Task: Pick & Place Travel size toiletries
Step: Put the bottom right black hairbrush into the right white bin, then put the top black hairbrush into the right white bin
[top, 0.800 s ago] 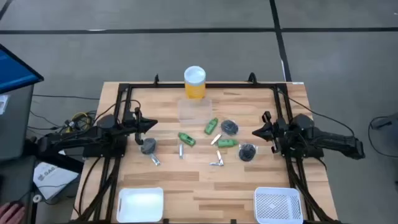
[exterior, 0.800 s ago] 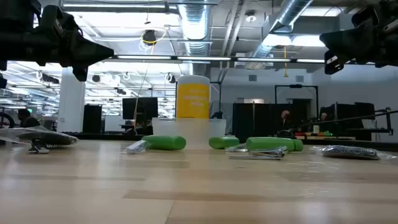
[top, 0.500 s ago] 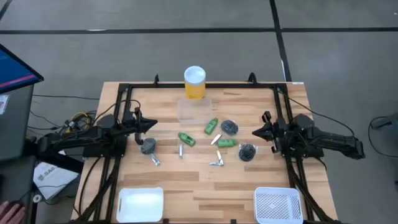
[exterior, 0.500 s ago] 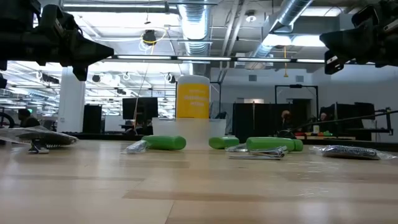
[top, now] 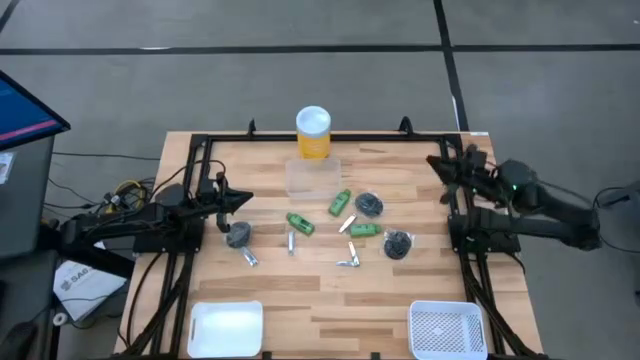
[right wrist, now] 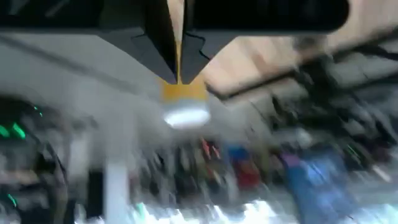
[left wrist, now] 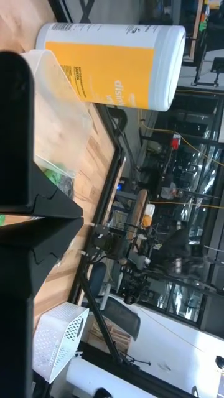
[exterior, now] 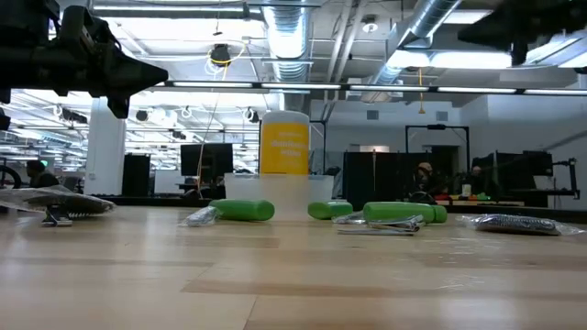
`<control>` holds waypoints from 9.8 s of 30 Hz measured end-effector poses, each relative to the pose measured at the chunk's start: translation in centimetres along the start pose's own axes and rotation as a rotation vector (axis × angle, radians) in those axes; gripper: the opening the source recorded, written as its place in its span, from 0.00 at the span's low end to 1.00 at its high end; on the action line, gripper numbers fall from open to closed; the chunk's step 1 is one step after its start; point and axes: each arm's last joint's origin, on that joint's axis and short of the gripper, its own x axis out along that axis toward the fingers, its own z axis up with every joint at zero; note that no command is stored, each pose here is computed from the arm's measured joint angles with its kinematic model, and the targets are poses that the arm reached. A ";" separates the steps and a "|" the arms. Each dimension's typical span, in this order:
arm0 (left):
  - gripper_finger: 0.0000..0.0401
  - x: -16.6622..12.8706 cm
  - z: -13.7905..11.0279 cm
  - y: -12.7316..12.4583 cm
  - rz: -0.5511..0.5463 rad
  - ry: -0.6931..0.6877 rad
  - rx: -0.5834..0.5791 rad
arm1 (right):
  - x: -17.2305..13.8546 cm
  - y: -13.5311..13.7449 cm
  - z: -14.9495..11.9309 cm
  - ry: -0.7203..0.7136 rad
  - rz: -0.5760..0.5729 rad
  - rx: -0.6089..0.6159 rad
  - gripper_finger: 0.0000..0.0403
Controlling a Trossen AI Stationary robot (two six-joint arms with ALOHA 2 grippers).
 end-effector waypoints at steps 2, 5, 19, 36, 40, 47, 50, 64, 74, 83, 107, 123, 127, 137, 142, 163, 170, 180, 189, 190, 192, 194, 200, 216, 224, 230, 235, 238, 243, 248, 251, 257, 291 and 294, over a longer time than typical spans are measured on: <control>0.00 0.0 0.0 0.0 0.000 -0.001 0.000 | 0.9 0.5 1.4 0.157 -0.034 -0.011 0.11; 0.00 0.0 0.1 0.0 0.003 -0.007 -0.001 | 2.4 1.5 3.8 0.354 -0.086 -0.021 0.22; 0.00 0.0 0.1 0.0 0.000 -0.012 0.000 | 10.6 5.4 -0.8 1.290 -0.180 0.025 0.81; 0.00 0.0 0.1 -0.1 -0.008 -0.013 0.002 | 10.3 7.6 -12.7 1.502 -0.086 0.050 0.79; 0.00 0.0 0.1 -0.1 -0.008 -0.012 0.002 | 10.0 6.8 -14.1 1.515 -0.105 0.055 0.79; 0.00 0.0 0.2 -0.1 -0.009 -0.015 0.001 | 9.7 6.4 -16.0 1.479 -0.085 0.096 0.75; 0.00 0.0 0.2 -0.1 -0.010 -0.016 0.000 | 9.5 6.2 -16.3 1.485 -0.089 0.114 0.66; 0.00 0.0 0.2 -0.1 -0.011 -0.020 0.000 | 9.3 6.1 -16.6 1.497 -0.075 0.128 0.14; 0.00 0.0 0.2 -0.1 -0.011 -0.021 -0.001 | 9.1 6.2 -16.3 1.509 -0.039 0.158 0.01; 0.00 0.0 0.3 -0.1 -0.013 -0.027 0.000 | 8.2 6.6 -13.6 1.466 0.137 0.295 0.01; 0.00 0.0 0.3 -0.1 -0.013 -0.028 0.001 | -0.1 10.9 -0.4 1.479 0.672 0.727 0.00; 0.00 0.0 0.3 -0.1 -0.013 -0.028 0.001 | -8.0 15.9 -5.6 1.949 -0.055 0.648 0.00; 0.00 0.0 0.3 -0.1 -0.013 -0.029 0.001 | -8.8 17.2 -7.7 1.951 -0.256 0.608 0.00; 0.00 0.0 0.4 -0.1 -0.015 -0.036 0.001 | -7.7 20.7 -13.1 1.892 -0.428 0.550 0.00; 0.00 0.0 0.4 -0.1 -0.015 -0.036 0.001 | -7.2 21.3 -14.9 1.872 -0.474 0.507 0.00; 0.00 0.0 0.5 -0.1 -0.018 -0.051 0.000 | -7.2 22.2 -16.3 1.832 -0.424 0.485 0.30; 0.00 0.0 0.5 -0.1 -0.019 -0.052 0.000 | -6.2 21.3 -9.4 1.837 -0.194 0.508 0.50; 0.00 0.0 0.6 -0.2 -0.019 -0.057 0.025 | -1.1 14.6 1.1 1.300 -0.075 0.661 0.53; 0.00 0.0 0.6 -0.2 -0.019 -0.058 0.026 | 6.0 10.3 -0.2 1.175 -0.463 0.573 0.53; 0.00 0.0 0.6 -0.2 -0.019 -0.058 0.026 | 6.9 10.0 -0.5 1.167 -0.500 0.576 0.53; 0.00 0.0 0.6 -0.2 -0.019 -0.058 0.026 | 8.8 9.3 -1.1 1.132 -0.588 0.577 0.53; 0.00 0.0 0.6 -0.2 -0.019 -0.058 0.026 | 10.2 8.8 -1.9 1.125 -0.652 0.535 0.53; 0.00 0.0 0.6 -0.2 -0.019 -0.060 0.026 | 13.8 7.6 -3.1 1.103 -0.632 0.471 0.53; 0.00 0.0 0.6 -0.2 -0.020 -0.065 0.026 | 13.4 3.6 -11.5 0.924 -0.530 0.761 0.62; 0.00 0.0 0.7 -0.1 -0.014 -0.068 0.025 | 13.6 2.7 -14.1 0.904 -0.560 0.805 0.63; 0.00 0.0 0.7 -0.1 -0.011 -0.070 0.025 | 13.1 2.0 -16.1 0.904 -0.514 0.852 0.63; 0.00 0.0 0.7 -0.1 -0.010 -0.071 0.025 | 13.0 1.9 -16.9 0.837 -0.454 0.913 0.63; 0.00 0.0 0.7 -0.1 -0.011 -0.070 0.025 | 12.8 1.9 -17.2 0.829 -0.434 0.933 0.60; 0.00 0.0 0.7 -0.1 -0.011 -0.070 0.025 | 12.6 1.8 -17.4 0.841 -0.446 0.937 0.50; 0.00 0.0 0.7 -0.1 -0.011 -0.070 0.025 | 12.5 1.8 -17.5 0.859 -0.442 0.934 0.39; 0.00 0.0 0.7 -0.1 -0.011 -0.070 0.025 | 12.5 1.8 -17.6 0.873 -0.427 0.922 0.32; 0.00 0.0 0.7 -0.1 -0.012 -0.070 0.025 | 12.5 1.8 -17.6 0.888 -0.417 0.900 0.25; 0.00 0.0 0.7 -0.1 -0.012 -0.072 0.025 | 14.6 3.7 -14.3 0.878 -0.240 0.881 0.00; 0.00 0.0 0.7 -0.2 -0.013 -0.073 0.025 | 15.0 4.1 -12.6 0.837 -0.204 0.881 0.00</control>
